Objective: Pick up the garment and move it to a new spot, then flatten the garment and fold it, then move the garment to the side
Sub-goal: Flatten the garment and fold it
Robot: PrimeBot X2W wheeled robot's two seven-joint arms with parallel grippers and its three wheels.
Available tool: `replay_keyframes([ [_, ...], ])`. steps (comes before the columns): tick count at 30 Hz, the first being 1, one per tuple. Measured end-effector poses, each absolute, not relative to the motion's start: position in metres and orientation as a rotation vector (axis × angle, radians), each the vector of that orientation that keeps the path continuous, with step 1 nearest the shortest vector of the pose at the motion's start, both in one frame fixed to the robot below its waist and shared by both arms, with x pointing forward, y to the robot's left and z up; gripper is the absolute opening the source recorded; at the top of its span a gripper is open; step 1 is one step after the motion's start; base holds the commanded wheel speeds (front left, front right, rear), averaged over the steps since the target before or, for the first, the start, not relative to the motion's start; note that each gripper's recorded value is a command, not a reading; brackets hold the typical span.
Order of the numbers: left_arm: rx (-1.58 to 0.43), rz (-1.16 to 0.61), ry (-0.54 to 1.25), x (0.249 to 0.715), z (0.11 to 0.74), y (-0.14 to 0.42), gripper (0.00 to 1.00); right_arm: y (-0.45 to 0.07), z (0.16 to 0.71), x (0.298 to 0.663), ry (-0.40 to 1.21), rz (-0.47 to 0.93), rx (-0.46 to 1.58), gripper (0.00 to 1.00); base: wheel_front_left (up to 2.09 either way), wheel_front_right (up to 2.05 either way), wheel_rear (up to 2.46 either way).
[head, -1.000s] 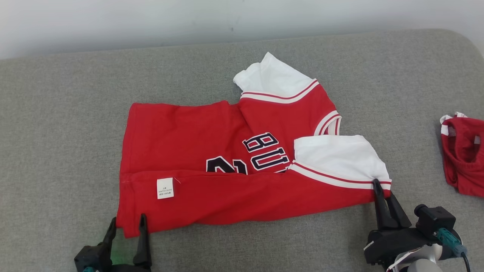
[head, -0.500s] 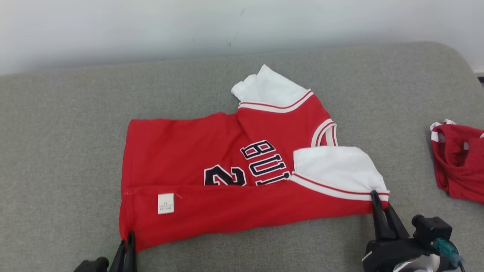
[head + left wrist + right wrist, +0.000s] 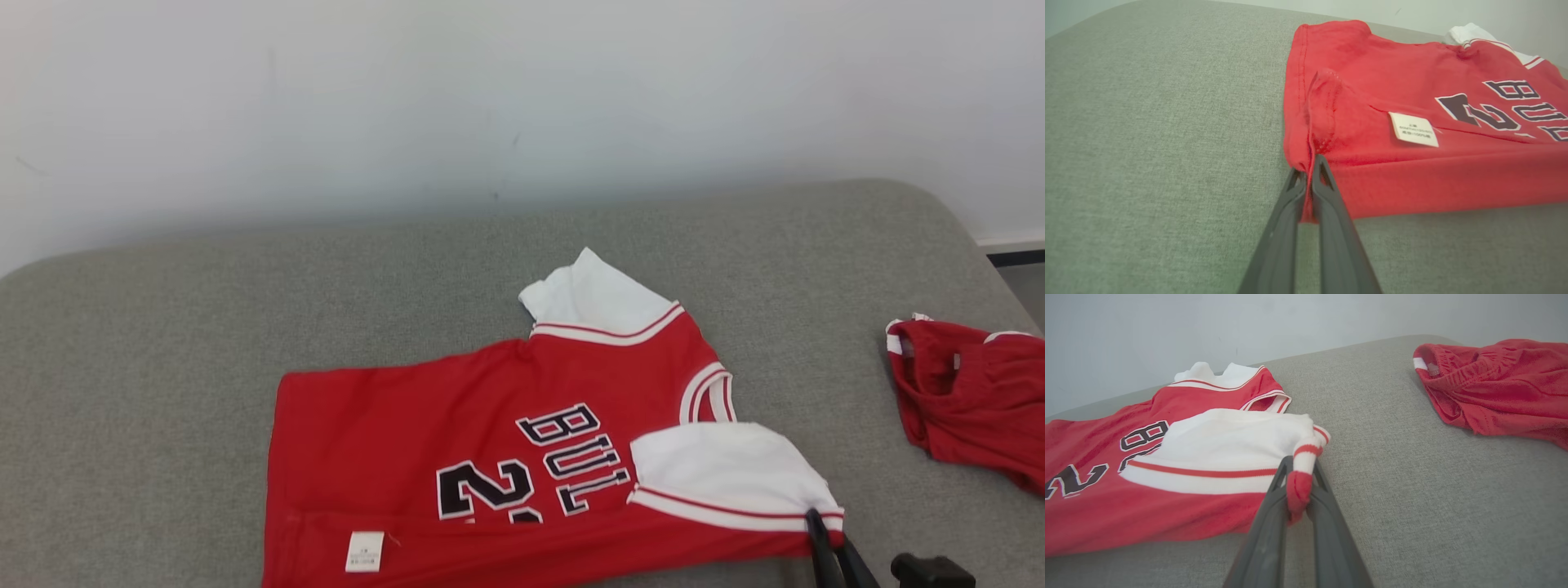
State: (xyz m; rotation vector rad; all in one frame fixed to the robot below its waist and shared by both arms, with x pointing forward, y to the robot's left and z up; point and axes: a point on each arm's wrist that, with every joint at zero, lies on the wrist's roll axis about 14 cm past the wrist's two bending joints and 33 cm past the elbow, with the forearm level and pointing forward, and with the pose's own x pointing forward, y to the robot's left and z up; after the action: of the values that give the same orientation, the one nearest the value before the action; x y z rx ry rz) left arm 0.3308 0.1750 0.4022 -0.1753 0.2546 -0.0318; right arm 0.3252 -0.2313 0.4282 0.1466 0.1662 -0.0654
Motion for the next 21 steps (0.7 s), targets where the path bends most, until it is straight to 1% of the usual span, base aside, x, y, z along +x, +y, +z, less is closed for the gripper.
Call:
replay_keyframes([
  [6,-0.175,-0.032,0.289,0.318,0.393,0.174,0.00,-0.228,0.415,0.309,0.207,-0.066,0.155,0.00,0.00,0.00,0.00],
  [8,-0.178,-0.030,0.301,0.317,0.389,0.173,0.56,-0.227,0.412,0.310,0.218,-0.062,0.154,0.00,0.00,0.00,0.00],
  [9,-0.181,-0.030,0.304,0.317,0.388,0.173,1.00,-0.226,0.411,0.310,0.222,-0.059,0.153,0.31,0.00,0.00,0.00],
  [10,-0.181,-0.032,0.308,0.317,0.387,0.172,1.00,-0.225,0.410,0.311,0.228,-0.055,0.151,0.47,0.00,0.00,0.00],
  [11,-0.180,-0.037,0.314,0.317,0.386,0.170,1.00,-0.224,0.409,0.313,0.231,-0.054,0.150,0.81,0.00,0.00,0.00],
  [12,-0.176,-0.043,0.319,0.317,0.385,0.169,1.00,-0.225,0.410,0.315,0.229,-0.054,0.150,1.00,0.00,0.00,0.00],
  [18,-0.167,-0.027,0.286,0.332,0.394,0.172,1.00,-0.232,0.423,0.334,0.186,-0.068,0.134,1.00,0.00,0.00,0.00],
  [21,-0.168,-0.022,0.247,0.349,0.404,0.175,1.00,-0.235,0.428,0.345,0.168,-0.070,0.126,1.00,0.00,0.00,0.00],
])
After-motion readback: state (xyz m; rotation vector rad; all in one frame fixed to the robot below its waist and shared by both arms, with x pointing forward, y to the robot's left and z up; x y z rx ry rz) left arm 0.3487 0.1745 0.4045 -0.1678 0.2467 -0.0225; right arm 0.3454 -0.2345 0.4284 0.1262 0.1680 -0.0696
